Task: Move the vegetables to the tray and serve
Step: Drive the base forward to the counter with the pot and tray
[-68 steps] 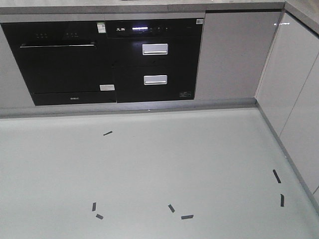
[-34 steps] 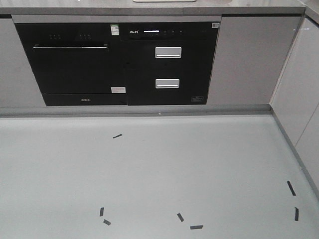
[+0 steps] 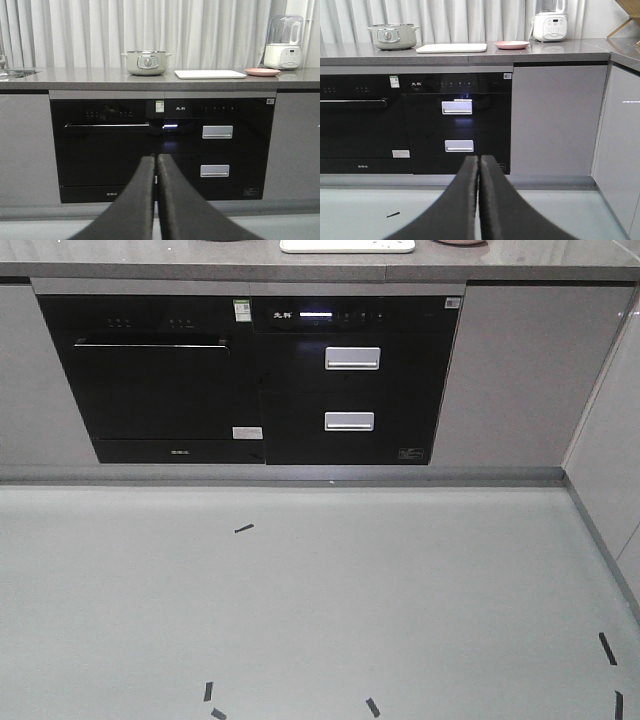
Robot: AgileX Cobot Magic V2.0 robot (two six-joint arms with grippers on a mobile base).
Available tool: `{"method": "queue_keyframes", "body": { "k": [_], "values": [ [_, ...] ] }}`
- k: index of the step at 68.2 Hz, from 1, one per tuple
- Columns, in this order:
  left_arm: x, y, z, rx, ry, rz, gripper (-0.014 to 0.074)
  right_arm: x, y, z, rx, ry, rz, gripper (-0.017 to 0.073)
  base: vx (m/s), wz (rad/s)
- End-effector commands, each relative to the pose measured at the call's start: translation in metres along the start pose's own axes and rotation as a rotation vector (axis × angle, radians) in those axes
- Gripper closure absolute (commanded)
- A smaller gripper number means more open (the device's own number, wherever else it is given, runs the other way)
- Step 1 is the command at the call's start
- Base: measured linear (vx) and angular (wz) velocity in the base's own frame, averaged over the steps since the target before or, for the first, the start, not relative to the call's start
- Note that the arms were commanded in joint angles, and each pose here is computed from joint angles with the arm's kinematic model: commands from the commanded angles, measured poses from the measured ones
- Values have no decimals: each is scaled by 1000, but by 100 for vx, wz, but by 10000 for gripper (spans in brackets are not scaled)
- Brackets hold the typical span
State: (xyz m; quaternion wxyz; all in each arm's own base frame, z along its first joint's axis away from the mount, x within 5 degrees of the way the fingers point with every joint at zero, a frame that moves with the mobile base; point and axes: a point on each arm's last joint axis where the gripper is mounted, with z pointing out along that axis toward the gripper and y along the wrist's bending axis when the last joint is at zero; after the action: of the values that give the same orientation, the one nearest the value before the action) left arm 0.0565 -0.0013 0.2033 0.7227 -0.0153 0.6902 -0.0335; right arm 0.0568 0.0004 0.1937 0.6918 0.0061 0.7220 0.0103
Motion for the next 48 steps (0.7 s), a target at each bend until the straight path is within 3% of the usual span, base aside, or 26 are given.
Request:
{"method": "queue_keyframes", "body": {
  "k": [1, 48],
  "values": [
    [2, 0, -1, 5, -57, -7, 600, -4, 0, 0, 6, -63, -10, 567, 18, 1],
    [2, 0, -1, 5, -57, -7, 600, -4, 0, 0, 6, -63, -10, 567, 20, -1]
  ]
}}
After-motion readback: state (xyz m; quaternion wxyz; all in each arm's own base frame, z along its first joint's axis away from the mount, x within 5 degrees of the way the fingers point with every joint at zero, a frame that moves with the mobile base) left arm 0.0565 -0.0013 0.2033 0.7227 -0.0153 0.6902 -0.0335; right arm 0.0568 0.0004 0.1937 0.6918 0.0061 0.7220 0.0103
